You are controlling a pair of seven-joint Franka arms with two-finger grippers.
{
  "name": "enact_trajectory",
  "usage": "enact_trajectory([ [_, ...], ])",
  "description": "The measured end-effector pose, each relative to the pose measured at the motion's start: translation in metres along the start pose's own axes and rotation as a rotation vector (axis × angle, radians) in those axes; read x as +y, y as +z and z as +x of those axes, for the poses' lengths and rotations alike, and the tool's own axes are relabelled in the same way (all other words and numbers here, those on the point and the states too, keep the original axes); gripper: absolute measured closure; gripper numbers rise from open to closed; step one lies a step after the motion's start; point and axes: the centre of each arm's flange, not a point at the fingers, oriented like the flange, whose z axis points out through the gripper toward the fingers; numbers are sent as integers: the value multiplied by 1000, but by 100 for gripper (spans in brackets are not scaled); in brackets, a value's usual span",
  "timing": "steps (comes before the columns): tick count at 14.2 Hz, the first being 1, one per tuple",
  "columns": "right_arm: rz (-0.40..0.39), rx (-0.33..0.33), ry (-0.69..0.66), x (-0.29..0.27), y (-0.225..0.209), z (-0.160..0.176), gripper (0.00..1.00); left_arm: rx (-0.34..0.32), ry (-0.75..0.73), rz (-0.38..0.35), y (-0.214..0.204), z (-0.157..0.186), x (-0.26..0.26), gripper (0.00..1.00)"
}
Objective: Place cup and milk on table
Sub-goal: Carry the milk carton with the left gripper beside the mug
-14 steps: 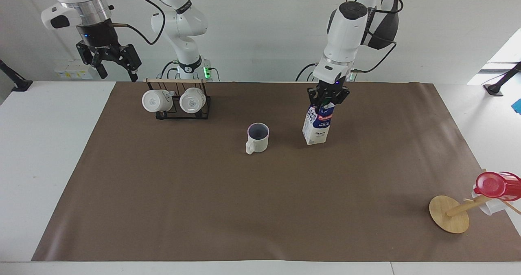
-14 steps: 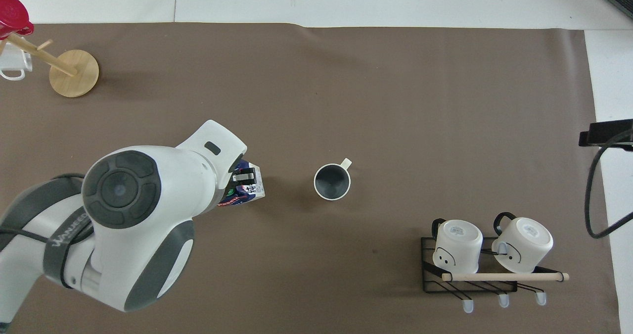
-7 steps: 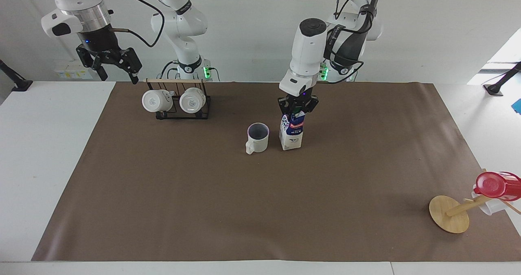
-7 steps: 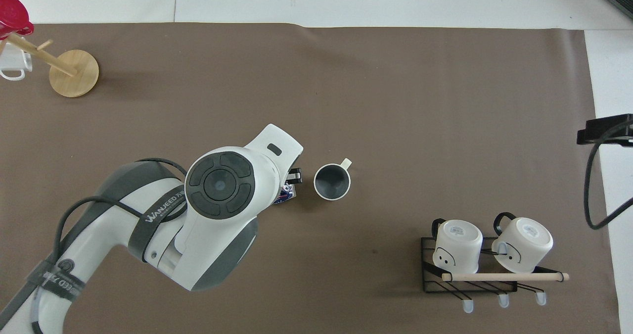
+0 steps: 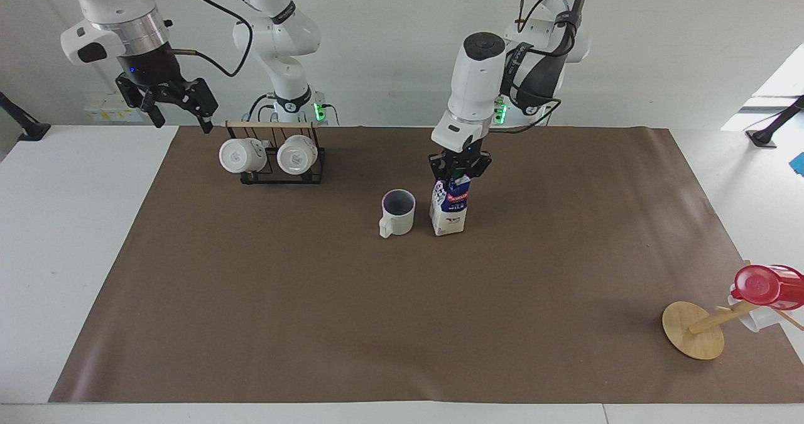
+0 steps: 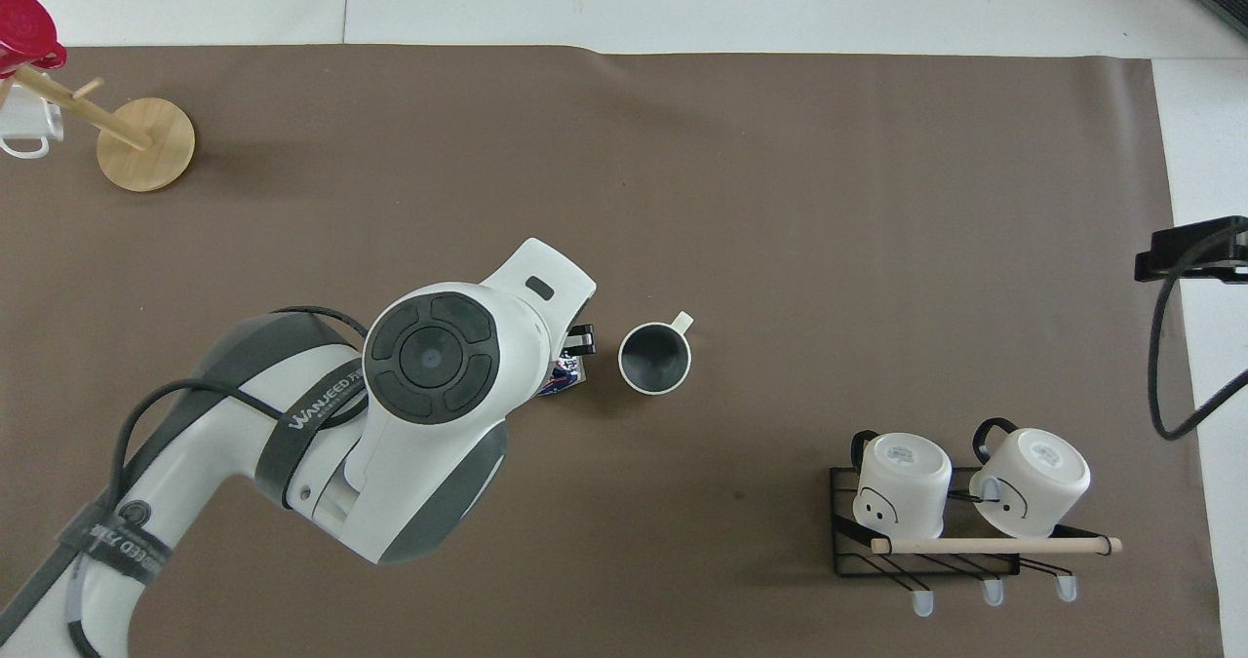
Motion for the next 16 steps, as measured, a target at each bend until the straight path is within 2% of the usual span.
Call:
enact_trajectory([
  [3, -3, -52, -9, 2, -4, -8, 0, -5, 0, 3, 4, 0, 0, 59],
  [7, -4, -61, -14, 1, -4, -9, 0, -10, 6, 15, 9, -1, -2, 59],
  [11, -4, -61, -16, 1, -4, -9, 0, -10, 9, 16, 9, -2, -2, 52],
  [16, -4, -61, -16, 0, -4, -9, 0, -1, 8, 9, 5, 0, 0, 1],
])
